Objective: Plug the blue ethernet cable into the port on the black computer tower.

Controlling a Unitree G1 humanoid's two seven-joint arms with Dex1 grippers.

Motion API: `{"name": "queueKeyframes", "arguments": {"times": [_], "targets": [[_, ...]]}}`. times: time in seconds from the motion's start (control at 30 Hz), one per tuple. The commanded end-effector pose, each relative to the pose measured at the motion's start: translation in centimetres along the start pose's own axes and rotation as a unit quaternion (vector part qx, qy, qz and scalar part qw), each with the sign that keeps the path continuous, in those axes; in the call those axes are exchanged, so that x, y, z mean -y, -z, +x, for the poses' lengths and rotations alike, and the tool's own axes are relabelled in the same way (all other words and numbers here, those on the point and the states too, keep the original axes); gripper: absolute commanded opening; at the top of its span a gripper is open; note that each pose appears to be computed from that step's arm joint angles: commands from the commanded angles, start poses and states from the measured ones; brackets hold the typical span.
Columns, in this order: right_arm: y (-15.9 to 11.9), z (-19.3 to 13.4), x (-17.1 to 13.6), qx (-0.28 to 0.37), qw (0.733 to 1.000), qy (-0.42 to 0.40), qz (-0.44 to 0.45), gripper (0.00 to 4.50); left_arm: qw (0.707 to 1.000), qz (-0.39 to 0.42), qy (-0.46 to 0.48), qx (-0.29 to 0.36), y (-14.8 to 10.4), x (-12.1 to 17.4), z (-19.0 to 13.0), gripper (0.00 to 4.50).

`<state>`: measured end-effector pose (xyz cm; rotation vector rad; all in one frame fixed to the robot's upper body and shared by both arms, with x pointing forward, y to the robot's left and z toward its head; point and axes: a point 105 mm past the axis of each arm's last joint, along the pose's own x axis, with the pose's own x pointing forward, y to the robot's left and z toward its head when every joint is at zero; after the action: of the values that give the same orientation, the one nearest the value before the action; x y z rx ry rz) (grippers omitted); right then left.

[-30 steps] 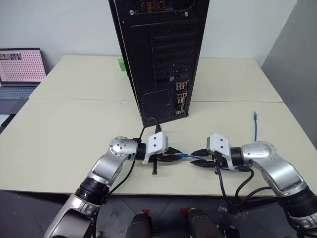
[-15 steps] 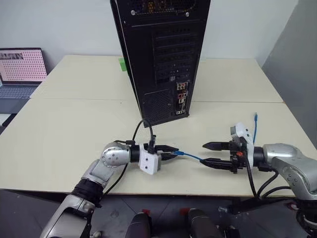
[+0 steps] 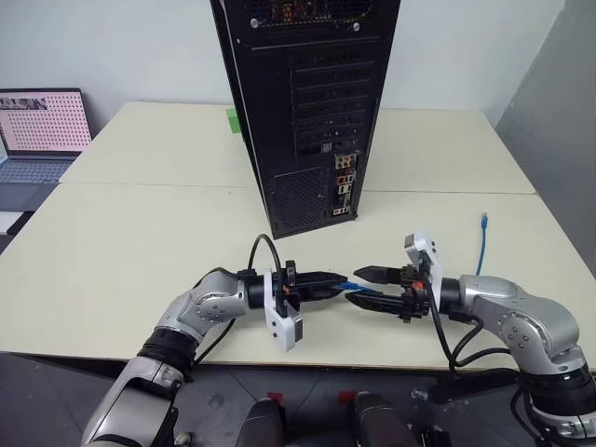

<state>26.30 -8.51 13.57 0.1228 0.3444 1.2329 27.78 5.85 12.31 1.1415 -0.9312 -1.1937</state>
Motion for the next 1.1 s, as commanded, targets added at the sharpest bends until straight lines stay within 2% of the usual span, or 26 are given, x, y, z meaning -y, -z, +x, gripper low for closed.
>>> {"name": "queueKeyframes", "arguments": {"times": [0.03, 0.43, 0.63, 0.7, 0.83, 1.03, 1.1], "targets": [[-1.0, 0.3, -0.6, 0.012, 1.000, -0.017, -0.008, 2.62, 0.999, 0.023, -0.025, 0.000, 0.1, -1.3, -0.1, 0.30], [-1.4, 0.6, -0.4, 0.015, 1.000, -0.018, -0.006, 0.05, 0.999, 0.026, -0.031, 0.000, 0.0, -1.1, -0.1, 0.30], [-1.4, 0.5, -0.3, 0.011, 1.000, -0.020, -0.004, 0.01, 0.999, 0.019, -0.030, 0.001, -0.1, -0.8, 0.0, 0.30], [-1.4, 0.5, -0.2, 0.008, 1.000, -0.021, -0.002, 0.01, 0.999, 0.005, -0.035, -0.002, 0.0, -0.7, 0.0, 1.00], [-1.4, 0.2, 0.1, 0.001, 1.000, -0.014, -0.009, 0.00, 0.998, -0.046, -0.033, -0.024, 0.6, -0.3, -0.2, 1.71], [-2.1, -1.2, 1.8, 0.001, 0.998, 0.048, -0.049, 0.00, 0.981, -0.165, -0.057, -0.085, 2.0, -0.1, -1.2, 2.83], [-2.9, -2.1, 3.1, 0.011, 0.989, 0.115, -0.088, 0.00, 0.950, -0.258, -0.115, -0.133, 3.1, -0.7, -1.7, 3.17]]}}
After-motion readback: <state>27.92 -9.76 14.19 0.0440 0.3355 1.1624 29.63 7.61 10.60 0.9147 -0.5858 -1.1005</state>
